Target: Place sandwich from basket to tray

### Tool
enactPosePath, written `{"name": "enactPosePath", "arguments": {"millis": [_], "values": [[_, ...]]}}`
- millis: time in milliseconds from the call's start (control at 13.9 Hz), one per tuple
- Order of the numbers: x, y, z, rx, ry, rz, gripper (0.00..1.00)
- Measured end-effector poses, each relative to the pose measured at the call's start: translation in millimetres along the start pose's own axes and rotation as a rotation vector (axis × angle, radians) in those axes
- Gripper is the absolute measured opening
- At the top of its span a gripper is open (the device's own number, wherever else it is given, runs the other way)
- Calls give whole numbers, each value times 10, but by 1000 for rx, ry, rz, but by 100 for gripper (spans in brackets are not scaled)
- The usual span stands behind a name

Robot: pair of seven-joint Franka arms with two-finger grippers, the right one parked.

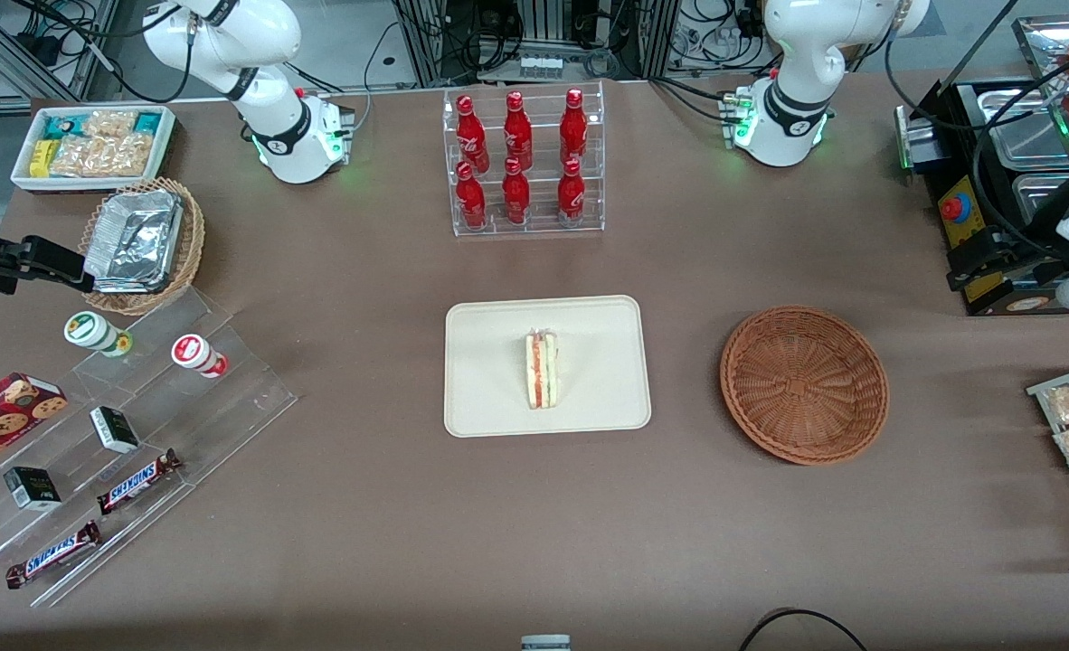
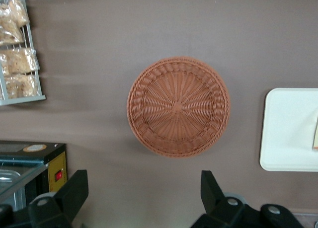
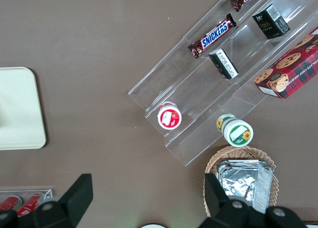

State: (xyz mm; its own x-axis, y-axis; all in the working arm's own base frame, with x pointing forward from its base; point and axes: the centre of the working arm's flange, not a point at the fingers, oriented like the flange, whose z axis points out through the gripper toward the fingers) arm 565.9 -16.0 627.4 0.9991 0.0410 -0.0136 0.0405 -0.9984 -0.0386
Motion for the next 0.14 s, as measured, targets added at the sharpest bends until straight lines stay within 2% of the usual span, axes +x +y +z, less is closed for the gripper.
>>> {"name": "enactPosePath", "arguments": {"millis": [144], "values": [[-14, 10, 1, 1, -8, 2, 100]]}}
